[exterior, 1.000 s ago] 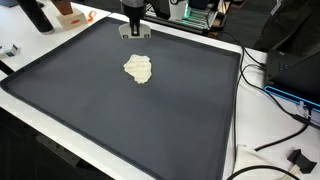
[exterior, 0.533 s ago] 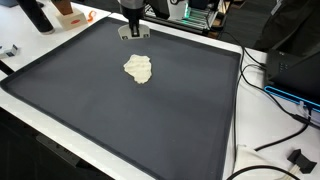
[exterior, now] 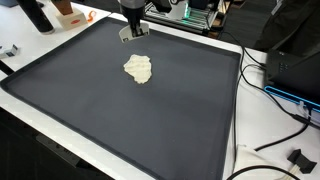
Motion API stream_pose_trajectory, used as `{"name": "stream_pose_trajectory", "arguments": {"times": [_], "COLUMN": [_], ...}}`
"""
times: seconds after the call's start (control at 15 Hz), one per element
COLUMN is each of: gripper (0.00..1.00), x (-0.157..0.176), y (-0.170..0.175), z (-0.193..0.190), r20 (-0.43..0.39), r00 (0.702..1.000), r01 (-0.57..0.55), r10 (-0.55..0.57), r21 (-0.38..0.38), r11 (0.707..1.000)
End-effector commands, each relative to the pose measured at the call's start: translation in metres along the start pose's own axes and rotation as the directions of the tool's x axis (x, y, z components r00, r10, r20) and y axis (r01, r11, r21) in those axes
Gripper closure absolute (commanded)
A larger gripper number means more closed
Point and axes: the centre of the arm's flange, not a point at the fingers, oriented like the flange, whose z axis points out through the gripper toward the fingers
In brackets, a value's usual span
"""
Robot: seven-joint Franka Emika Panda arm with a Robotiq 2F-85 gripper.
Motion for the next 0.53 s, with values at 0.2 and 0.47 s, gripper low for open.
{"name": "stream_pose_trajectory", "arguments": {"times": [0.2,0.47], "gripper": [0.99,0.99], "x": [-0.011,-0.022], "y": [0.017,0.030], "z": [-0.017,-0.036], "r20": [0.008,-0.009], "r00": [0.972,0.931], "r01": [0.231,0.358], "r10": [-0.234,-0.365], "r21": [0.120,0.217], "r11": [0.966,0.908]}}
